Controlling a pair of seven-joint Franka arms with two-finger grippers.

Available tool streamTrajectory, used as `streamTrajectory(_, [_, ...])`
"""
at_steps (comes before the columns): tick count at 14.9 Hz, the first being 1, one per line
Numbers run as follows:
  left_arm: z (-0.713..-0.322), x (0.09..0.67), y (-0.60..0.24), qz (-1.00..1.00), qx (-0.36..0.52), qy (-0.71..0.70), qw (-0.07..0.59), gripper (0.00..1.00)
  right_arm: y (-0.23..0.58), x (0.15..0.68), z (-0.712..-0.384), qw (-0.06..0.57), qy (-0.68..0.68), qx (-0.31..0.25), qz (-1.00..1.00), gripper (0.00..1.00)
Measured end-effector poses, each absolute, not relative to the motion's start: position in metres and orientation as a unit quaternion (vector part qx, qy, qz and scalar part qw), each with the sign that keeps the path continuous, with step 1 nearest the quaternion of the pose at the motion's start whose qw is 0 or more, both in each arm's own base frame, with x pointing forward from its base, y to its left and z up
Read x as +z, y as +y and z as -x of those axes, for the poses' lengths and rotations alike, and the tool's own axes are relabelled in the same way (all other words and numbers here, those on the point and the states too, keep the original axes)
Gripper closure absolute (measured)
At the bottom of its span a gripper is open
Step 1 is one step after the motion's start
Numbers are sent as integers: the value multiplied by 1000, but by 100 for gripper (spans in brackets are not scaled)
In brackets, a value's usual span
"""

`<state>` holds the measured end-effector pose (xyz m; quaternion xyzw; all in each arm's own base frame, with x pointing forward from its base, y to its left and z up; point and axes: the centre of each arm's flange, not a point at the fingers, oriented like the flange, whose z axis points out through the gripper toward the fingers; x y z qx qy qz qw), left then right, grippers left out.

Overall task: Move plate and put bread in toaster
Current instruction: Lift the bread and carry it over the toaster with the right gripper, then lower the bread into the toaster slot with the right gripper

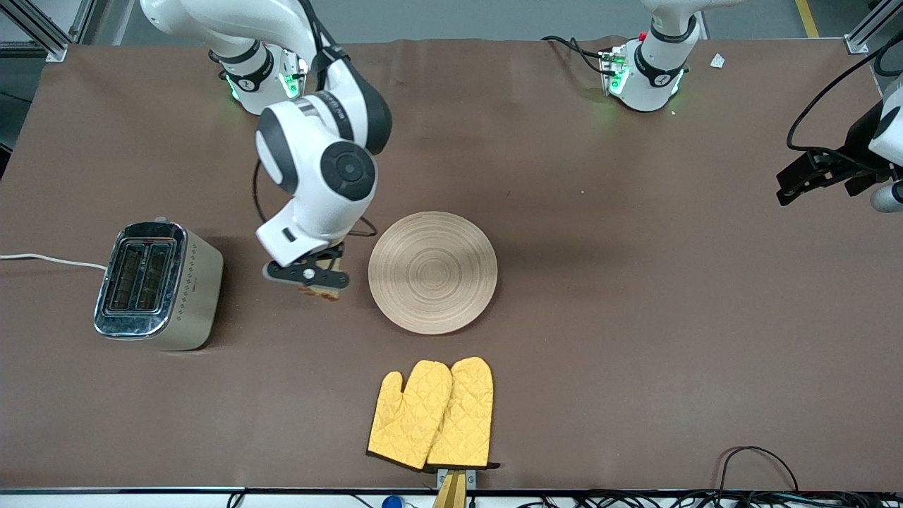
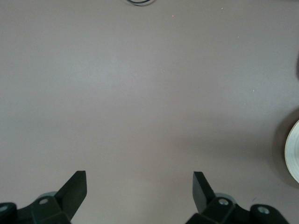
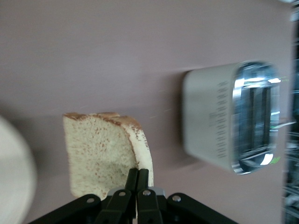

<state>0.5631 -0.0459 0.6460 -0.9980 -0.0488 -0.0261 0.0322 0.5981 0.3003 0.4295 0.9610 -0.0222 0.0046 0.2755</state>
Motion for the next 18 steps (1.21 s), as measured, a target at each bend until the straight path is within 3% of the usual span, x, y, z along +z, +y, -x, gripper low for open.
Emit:
streamTrajectory(13, [-563, 646, -50, 998, -27, -45, 32, 0, 152, 472, -636, 453, -96, 40, -885, 97])
streamTrajectory(18, [-563, 646, -52, 998, -27, -44, 32, 0, 77, 462, -615, 443, -79, 46, -892, 97])
